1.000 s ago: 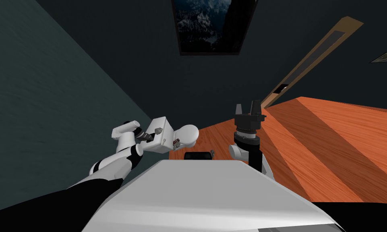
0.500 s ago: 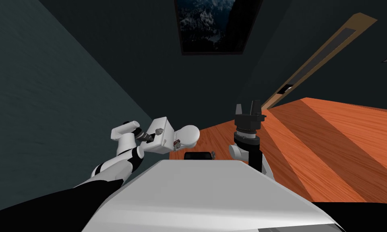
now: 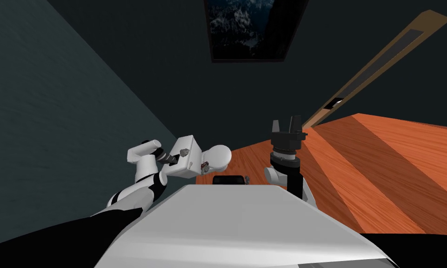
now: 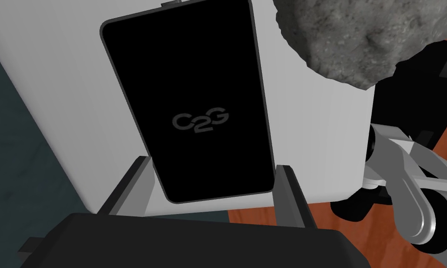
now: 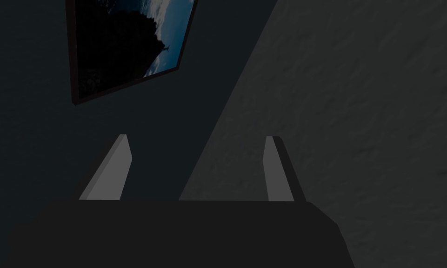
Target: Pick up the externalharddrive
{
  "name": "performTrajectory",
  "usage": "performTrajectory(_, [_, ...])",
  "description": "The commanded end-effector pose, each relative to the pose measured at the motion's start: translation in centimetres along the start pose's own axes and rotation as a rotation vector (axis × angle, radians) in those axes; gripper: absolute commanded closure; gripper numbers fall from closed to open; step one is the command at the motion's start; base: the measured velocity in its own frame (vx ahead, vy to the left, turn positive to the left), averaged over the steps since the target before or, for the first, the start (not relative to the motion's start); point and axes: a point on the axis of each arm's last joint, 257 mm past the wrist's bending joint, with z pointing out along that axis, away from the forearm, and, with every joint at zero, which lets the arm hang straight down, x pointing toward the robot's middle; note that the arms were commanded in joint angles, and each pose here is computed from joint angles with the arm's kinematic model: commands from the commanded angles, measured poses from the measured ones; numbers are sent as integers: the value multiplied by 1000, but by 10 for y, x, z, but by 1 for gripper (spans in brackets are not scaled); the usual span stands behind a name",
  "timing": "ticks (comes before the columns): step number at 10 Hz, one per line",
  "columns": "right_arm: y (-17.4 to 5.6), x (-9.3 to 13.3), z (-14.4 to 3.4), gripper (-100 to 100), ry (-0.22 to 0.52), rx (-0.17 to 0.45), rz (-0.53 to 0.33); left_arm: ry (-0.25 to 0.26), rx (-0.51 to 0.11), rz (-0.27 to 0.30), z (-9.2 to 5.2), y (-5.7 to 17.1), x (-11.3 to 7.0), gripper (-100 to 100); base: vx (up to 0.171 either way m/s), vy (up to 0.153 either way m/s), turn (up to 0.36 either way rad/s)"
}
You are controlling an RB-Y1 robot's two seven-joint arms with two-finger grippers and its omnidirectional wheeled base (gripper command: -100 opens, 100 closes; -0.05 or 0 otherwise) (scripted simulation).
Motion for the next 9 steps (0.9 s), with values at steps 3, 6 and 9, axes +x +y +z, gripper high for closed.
performTrajectory(3, [0,0,0,0,0,0,0,-5,-4,10,-5,9,-10,100,32,12,30])
performTrajectory(6, [0,0,0,0,0,0,0,2,2,18,-10,12,-12,100,30,12,28])
performTrajectory(9, [0,0,0,0,0,0,0,-1,1,20,-11,15,-15,0,17,6,16])
